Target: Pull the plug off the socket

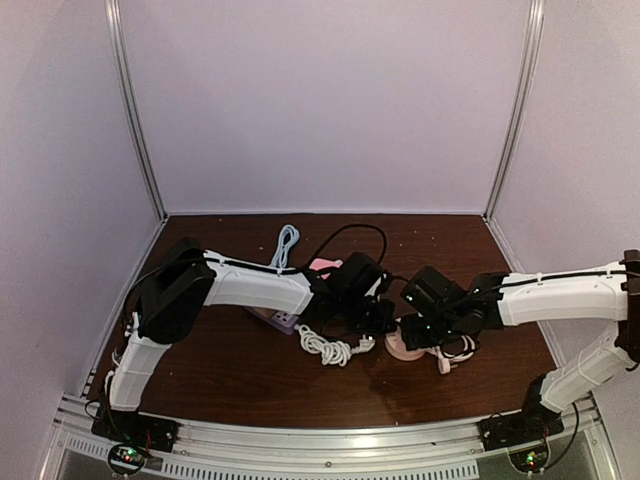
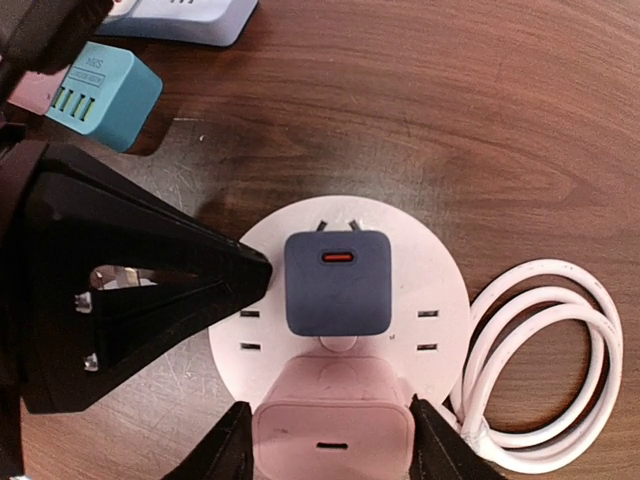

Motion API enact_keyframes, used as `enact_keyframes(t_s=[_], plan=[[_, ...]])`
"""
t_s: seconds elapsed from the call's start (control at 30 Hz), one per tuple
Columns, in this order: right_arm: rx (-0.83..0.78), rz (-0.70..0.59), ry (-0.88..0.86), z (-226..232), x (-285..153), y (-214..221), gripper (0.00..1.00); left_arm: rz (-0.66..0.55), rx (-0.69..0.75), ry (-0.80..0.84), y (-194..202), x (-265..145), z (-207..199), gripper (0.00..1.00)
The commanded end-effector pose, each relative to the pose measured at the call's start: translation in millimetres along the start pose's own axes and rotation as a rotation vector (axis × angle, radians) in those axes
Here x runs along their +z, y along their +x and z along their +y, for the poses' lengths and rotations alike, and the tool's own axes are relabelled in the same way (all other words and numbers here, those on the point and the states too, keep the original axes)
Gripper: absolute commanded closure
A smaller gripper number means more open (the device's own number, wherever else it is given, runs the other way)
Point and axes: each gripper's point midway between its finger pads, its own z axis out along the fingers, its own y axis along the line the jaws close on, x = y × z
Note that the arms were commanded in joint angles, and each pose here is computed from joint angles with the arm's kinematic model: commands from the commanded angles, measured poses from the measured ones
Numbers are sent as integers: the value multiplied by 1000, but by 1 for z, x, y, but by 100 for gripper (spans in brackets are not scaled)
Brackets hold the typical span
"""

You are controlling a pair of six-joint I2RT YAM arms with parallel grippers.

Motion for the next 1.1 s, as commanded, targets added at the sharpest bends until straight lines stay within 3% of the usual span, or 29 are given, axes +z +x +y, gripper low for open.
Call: enact_keyframes(t_s=[0.0, 0.23, 0.33, 0.63, 0.83, 1.07], plan=[[-32, -3, -3, 8, 3, -2, 50, 103, -12, -81, 32, 9, 27, 100], [-23, -44, -11, 20, 3, -18, 73, 107, -9, -79, 32, 6, 26, 100], [-22, -52, 2, 26, 7, -22, 77, 112, -12, -62, 31, 5, 22, 100], [17, -118, -11, 34, 1, -39, 83, 150, -68, -129, 43, 9, 56, 100], [-18, -206, -63, 47, -20, -59, 85, 255, -57, -269, 76, 14, 101, 100], [-63, -236, -22, 50, -24, -58, 86, 326, -39, -352, 101, 7, 127, 100]])
